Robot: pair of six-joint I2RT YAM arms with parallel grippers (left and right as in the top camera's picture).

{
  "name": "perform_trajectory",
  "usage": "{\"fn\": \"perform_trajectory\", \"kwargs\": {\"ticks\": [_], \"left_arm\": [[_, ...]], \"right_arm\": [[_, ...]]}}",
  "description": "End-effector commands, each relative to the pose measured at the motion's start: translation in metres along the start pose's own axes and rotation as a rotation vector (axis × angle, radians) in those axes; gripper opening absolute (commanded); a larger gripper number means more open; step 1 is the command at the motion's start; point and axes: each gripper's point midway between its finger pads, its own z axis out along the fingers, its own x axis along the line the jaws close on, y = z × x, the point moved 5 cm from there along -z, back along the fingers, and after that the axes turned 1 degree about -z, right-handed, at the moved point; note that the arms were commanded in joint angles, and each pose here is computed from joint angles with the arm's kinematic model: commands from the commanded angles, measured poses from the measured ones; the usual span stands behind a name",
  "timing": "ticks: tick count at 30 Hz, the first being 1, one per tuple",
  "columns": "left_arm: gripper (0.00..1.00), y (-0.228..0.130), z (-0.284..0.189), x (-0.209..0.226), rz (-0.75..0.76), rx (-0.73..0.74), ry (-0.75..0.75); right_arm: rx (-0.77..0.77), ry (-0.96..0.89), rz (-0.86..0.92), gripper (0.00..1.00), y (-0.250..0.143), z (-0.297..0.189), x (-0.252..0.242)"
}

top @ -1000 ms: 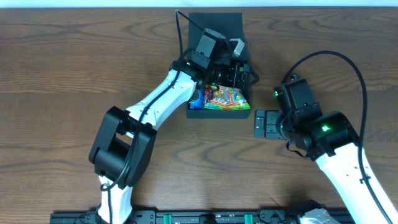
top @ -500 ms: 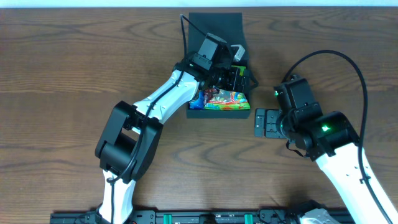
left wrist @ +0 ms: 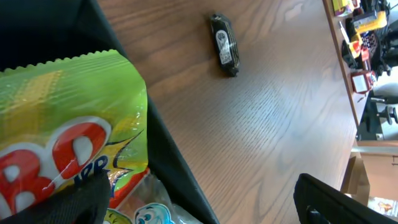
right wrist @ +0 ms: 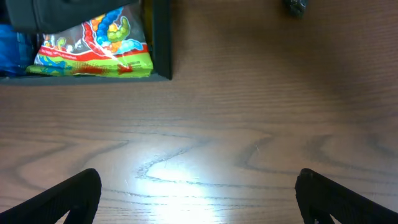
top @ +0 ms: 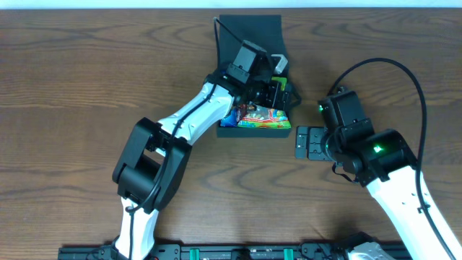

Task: Pack container
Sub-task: 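Withdraw the left gripper from the box to the upper left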

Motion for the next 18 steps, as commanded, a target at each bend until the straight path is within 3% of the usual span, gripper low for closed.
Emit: {"fn": "perform_trajectory", "kwargs": {"ticks": [1, 8, 18], "left_arm": [[0.95, -0.008, 0.013, 0.005, 0.007, 0.031, 0.018], [0.95, 0.002, 0.001, -0.004, 0.029, 0.005, -0.019], [0.96, 0.036, -0.060, -0.046, 0.115, -0.146, -0.058]], "right_arm": [[-0.013, -0.012, -0.005, 0.99, 0.001, -0.001, -0.003], [-0.016, -0.014, -0.004, 0.99, 0.001, -0.001, -0.003], [-0.042, 0.025, 0.000, 0.99, 0.003, -0.007, 0.001]]}}
